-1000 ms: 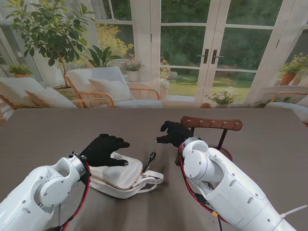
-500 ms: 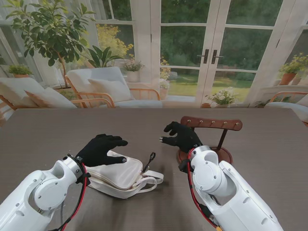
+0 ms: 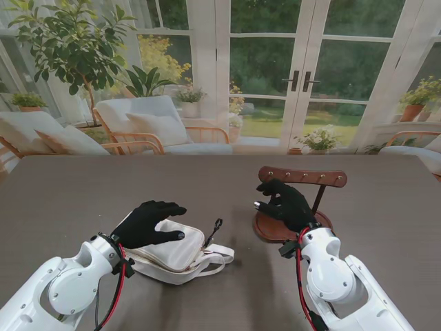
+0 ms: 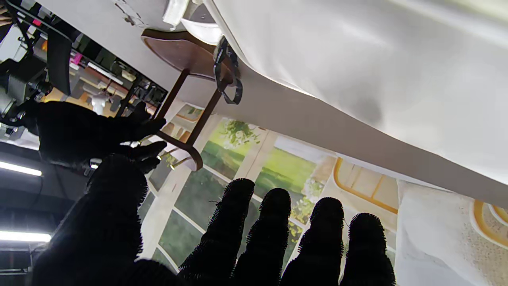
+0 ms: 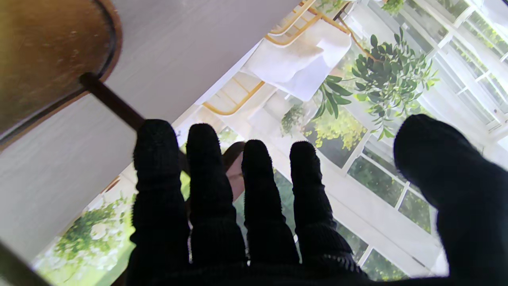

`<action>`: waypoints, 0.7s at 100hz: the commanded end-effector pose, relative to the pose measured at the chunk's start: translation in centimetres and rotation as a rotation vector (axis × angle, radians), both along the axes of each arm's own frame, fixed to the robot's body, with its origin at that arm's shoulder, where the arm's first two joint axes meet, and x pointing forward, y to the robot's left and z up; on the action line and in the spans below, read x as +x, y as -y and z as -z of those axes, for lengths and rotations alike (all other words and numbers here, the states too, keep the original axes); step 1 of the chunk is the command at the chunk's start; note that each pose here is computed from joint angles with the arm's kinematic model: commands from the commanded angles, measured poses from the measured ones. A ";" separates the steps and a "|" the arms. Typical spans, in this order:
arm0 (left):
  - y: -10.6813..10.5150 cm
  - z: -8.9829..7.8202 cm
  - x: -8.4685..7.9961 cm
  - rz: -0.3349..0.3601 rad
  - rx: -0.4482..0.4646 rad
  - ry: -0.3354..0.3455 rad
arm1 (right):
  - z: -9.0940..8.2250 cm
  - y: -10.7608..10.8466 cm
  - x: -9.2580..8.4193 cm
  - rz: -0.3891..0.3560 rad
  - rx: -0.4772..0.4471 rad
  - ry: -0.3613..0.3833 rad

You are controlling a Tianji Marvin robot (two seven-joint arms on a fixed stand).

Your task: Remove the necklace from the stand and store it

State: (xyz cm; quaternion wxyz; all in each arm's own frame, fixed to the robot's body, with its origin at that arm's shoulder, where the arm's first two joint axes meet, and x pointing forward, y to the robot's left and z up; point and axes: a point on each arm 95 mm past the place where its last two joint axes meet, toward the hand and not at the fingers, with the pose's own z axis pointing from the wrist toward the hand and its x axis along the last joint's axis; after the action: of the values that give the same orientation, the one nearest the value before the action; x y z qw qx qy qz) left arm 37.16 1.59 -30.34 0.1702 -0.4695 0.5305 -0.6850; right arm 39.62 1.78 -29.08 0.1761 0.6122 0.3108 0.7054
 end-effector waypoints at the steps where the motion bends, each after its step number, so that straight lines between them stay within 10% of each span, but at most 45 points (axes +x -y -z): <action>1: 0.6 0.4 -0.6 0.016 -0.020 -0.032 | 1.1 1.0 -0.9 0.009 0.005 -0.021; 70: 1.1 1.7 -1.9 -0.017 -0.169 -0.056 | 3.0 4.2 -1.6 -0.022 0.020 -0.051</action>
State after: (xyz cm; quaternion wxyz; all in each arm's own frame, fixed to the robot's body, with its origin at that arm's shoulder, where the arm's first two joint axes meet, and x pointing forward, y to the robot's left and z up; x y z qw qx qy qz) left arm 35.59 0.77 -31.62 0.1291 -0.4995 0.4693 -0.7167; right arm 38.32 -2.61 -31.55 0.1623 0.6220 0.3105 0.7002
